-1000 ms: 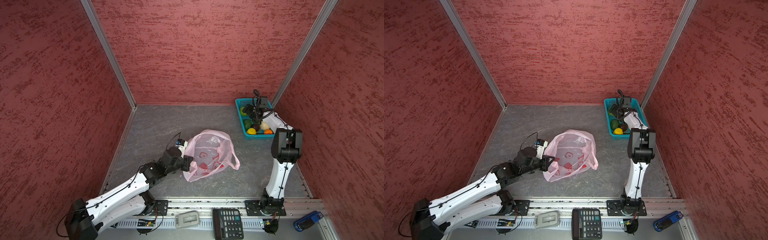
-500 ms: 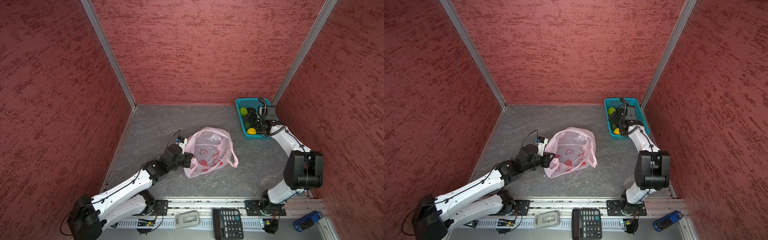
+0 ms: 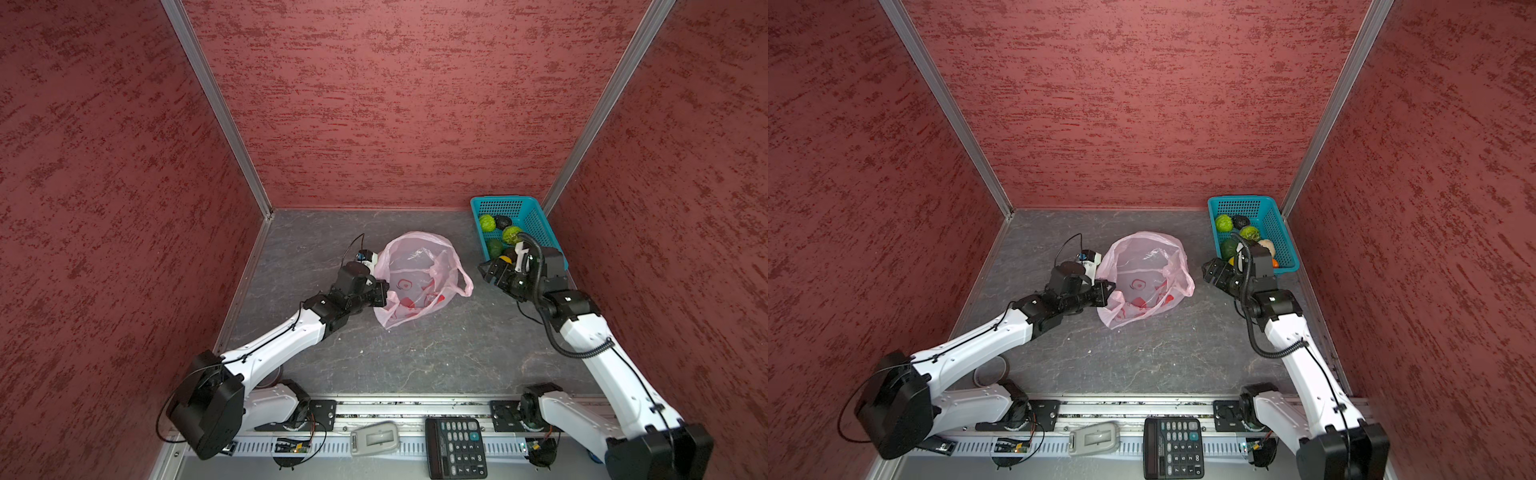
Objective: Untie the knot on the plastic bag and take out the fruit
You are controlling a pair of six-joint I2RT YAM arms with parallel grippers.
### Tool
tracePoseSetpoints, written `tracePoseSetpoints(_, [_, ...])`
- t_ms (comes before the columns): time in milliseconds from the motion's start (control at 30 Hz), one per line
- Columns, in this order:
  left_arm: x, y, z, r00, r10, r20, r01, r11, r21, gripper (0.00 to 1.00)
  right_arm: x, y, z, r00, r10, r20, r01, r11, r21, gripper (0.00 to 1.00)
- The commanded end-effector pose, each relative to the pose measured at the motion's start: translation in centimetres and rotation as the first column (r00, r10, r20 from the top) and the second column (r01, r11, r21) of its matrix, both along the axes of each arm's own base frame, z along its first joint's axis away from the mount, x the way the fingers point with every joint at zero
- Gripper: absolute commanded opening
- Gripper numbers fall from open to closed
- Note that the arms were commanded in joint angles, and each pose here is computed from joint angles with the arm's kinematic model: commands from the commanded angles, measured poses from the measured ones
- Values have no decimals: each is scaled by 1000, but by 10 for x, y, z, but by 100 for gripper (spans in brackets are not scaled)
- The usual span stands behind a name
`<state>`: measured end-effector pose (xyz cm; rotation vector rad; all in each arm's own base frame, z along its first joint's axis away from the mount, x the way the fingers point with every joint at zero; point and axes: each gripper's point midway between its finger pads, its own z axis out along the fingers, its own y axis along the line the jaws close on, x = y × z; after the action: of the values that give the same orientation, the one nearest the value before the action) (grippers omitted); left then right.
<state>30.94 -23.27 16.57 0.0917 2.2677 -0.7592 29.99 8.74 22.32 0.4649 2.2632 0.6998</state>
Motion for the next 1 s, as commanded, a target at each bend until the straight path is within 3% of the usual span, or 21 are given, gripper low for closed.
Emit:
tracePoseSetpoints(0, [26,-9,12,998,-28,54,30,999,-29,0,-30,-4,-15,996,-30,-85,31,999,12,95])
tracePoseSetpoints(300, [78,-26,3,998,-56,29,57,997,-55,2,-57,-7,-19,994,-38,-98,40,999,28,96])
tracePoseSetpoints(500, [85,-28,-1,997,-71,2,71,995,-63,41,-58,-6,-16,995,-35,-91,38,999,29,97])
tracePoseSetpoints(733, [77,-17,23,998,-40,55,43,998,-43,76,-57,-5,-22,995,-28,-99,30,999,23,98])
tracePoseSetpoints(967, [59,-2,51,991,-5,131,1,1000,27,99,-47,-3,-28,995,-7,-96,7,1000,2,98])
